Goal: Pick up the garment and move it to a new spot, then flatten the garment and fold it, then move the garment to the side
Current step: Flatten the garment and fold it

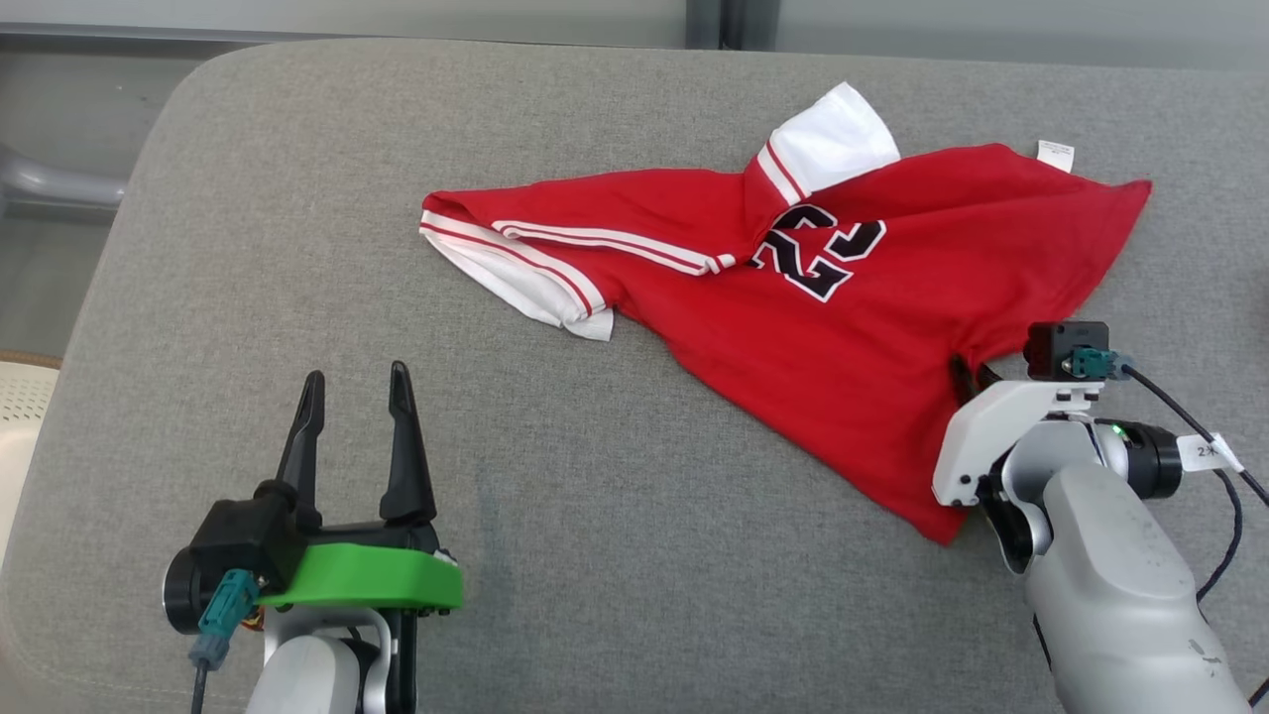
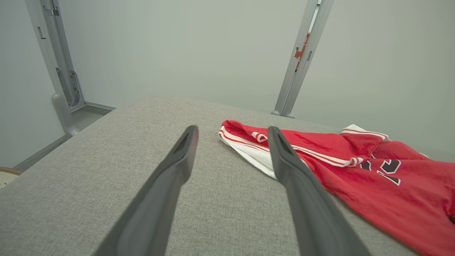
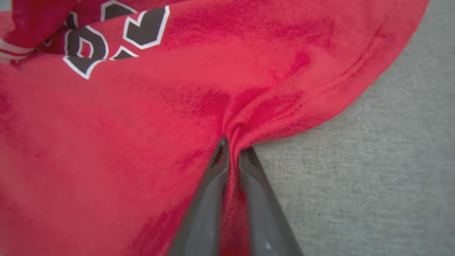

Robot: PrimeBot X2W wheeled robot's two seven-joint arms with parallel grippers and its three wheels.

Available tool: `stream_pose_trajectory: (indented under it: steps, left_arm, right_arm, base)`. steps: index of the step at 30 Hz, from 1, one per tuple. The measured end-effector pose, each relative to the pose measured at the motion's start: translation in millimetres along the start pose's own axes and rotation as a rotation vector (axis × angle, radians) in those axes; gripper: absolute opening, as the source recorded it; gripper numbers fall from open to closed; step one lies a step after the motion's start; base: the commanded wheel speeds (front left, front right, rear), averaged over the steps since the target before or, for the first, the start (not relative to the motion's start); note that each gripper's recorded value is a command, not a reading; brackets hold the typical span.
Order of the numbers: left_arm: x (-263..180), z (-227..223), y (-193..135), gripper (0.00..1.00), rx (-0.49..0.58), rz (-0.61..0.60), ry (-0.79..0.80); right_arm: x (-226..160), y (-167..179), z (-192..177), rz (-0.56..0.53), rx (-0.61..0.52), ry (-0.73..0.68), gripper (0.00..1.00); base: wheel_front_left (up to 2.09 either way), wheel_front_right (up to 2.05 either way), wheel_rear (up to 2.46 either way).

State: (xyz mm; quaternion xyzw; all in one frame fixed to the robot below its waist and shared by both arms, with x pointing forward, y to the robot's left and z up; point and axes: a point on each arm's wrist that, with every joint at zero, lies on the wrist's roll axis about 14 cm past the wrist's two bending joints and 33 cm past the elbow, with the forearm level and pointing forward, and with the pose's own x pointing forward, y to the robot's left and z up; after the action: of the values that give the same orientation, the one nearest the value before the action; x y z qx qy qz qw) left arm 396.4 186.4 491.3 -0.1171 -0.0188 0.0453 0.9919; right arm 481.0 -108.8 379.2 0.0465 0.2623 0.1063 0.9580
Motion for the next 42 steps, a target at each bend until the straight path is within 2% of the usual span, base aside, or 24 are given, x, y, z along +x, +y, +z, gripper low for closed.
stream_pose_trajectory:
  steps: [4, 11, 18, 21, 26, 27, 28, 29, 36, 42]
  left_arm:
    - [1.4, -1.9, 1.2, 1.00, 0.000, 0.004, 0.004]
    - [4.2, -11.7, -2.7, 1.00, 0.000, -0.007, 0.031]
    - [10.4, -17.7, -11.4, 1.00, -0.003, -0.034, 0.046]
    - [10.4, -22.0, -13.1, 1.00, 0.000, -0.041, 0.060]
    - [11.2, -27.1, -11.2, 1.00, 0.007, -0.039, 0.075]
    - [10.9, -28.8, -10.7, 1.00, 0.008, -0.038, 0.080]
    - [10.9, -29.9, -10.3, 1.00, 0.009, -0.037, 0.084]
    - [11.1, -31.1, -10.2, 1.00, 0.010, -0.037, 0.087]
    - [12.3, -33.6, -18.9, 1.00, 0.003, -0.061, 0.093]
    - [13.6, -34.2, -38.5, 1.00, -0.014, -0.119, 0.092]
  right_arm:
    - [5.4, -17.5, 17.3, -0.026, -0.050, -0.022, 0.00]
    - [9.8, -79.2, 82.7, -0.132, -0.192, -0.082, 0.00]
    - [16.4, -121.4, 80.3, -0.202, -0.172, 0.017, 0.00]
    - [20.4, -138.1, 89.4, -0.234, -0.183, 0.009, 0.00]
    - [33.0, -142.4, 98.6, -0.242, -0.220, -0.016, 0.00]
    - [35.4, -142.1, 100.6, -0.240, -0.241, -0.025, 0.07]
    - [36.7, -142.7, 103.6, -0.241, -0.252, -0.037, 0.41]
    - [37.8, -143.0, 107.4, -0.240, -0.260, -0.050, 1.00]
    - [25.4, -147.4, 121.1, -0.246, -0.311, -0.115, 1.00]
    - [-3.9, -146.8, 151.8, -0.235, -0.326, -0.262, 1.00]
  base:
    - [0.00, 0.00, 0.00]
    - [0.00, 0.00, 0.00]
    - [0.00, 0.00, 0.00]
    - [0.00, 0.00, 0.00]
    - [0.00, 0.00, 0.00]
    - [0.00, 0.00, 0.00]
    - [0.00, 0.00, 0.00]
    - [0.00, 0.00, 0.00]
    - [0.00, 0.00, 0.00]
    - [0.00, 0.00, 0.00]
